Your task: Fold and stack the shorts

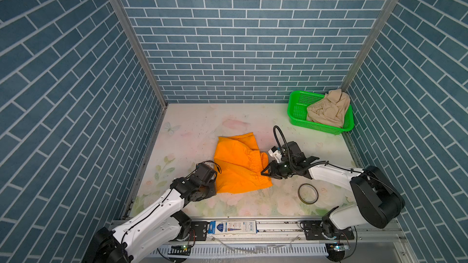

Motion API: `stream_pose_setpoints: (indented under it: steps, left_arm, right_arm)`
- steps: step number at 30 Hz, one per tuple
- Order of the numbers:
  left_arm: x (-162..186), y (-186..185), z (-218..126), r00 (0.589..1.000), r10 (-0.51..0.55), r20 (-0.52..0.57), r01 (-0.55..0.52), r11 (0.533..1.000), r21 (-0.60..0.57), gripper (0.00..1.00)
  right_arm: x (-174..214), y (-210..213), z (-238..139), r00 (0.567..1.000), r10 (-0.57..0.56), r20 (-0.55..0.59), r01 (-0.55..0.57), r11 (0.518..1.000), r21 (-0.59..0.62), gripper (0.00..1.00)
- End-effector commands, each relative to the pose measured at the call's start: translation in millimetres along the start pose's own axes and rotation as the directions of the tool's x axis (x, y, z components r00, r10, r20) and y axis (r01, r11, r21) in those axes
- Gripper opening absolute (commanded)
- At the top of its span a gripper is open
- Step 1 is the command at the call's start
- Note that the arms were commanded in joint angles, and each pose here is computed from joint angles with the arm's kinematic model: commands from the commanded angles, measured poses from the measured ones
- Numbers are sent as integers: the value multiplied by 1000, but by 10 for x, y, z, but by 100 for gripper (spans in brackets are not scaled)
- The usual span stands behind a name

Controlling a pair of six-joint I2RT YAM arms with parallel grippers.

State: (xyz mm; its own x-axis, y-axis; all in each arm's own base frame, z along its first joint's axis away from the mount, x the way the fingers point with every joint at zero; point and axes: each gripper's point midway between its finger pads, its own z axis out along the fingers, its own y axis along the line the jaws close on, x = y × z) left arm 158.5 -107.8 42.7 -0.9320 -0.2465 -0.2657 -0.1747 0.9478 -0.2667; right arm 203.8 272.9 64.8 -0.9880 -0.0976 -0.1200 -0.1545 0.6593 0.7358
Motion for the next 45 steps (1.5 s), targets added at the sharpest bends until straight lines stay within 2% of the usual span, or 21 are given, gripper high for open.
stream_pose_setpoints:
  steps: [1,4,6,8,12,14,15,16,19,22,27,29,32,36,40,42,45]
  left_arm:
    - [-78,-60,-94,999,34,12,-34,999,6,4]
    - [-107,-156,-173,998,60,8,-60,998,37,12]
    - [-126,-234,-213,997,77,8,-77,995,67,17]
    - [-141,-262,-218,996,88,14,-89,993,77,22]
    - [-108,-245,-129,996,85,4,-85,993,77,46]
    - [-80,-227,-65,997,79,-7,-78,994,74,49]
    - [-66,-224,-37,997,75,-12,-74,994,75,50]
    - [-50,-223,-12,997,72,-20,-70,995,77,50]
    - [-18,-212,39,997,68,-36,-65,995,73,50]
    - [-7,-207,63,997,66,-41,-63,995,73,48]
    - [11,-180,91,997,66,-45,-63,996,64,48]
    - [32,-154,110,997,63,-54,-60,997,54,47]
    - [65,-116,135,997,54,-59,-51,998,48,40]
    - [102,-84,168,998,36,-56,-33,998,55,25]
    - [142,-42,190,998,30,-60,-27,998,51,21]
    - [157,-25,201,998,30,-62,-27,999,47,20]
    - [150,-26,197,998,28,-58,-26,999,48,19]
  right_arm:
    - [-177,13,-164,988,-149,29,144,982,122,42]
    - [-413,175,-400,948,-316,33,301,927,223,46]
    - [-542,285,-474,922,-384,41,363,899,243,48]
    - [-658,367,-462,901,-432,41,411,880,239,50]
    - [-766,406,-269,867,-497,-35,493,847,198,53]
    - [-800,391,-190,848,-525,-66,528,830,183,55]
    - [-802,371,-159,837,-540,-90,547,817,181,63]
    - [-826,342,-141,824,-556,-108,566,801,195,66]
    - [-907,256,-118,802,-584,-128,596,766,241,67]
    - [-1000,147,-99,801,-586,-124,593,746,303,69]
    - [-1098,-17,13,813,-570,-120,572,741,351,75]
    - [-1115,-48,73,817,-563,-123,567,747,347,75]
    - [-1131,-56,178,829,-549,-109,553,775,306,75]
    - [-1138,72,277,851,-524,-42,523,836,167,76]
    - [-1108,293,322,862,-507,14,507,862,19,73]
    - [-1096,331,347,872,-489,21,490,872,-15,68]
    - [-1076,274,389,883,-469,-8,469,883,-11,52]
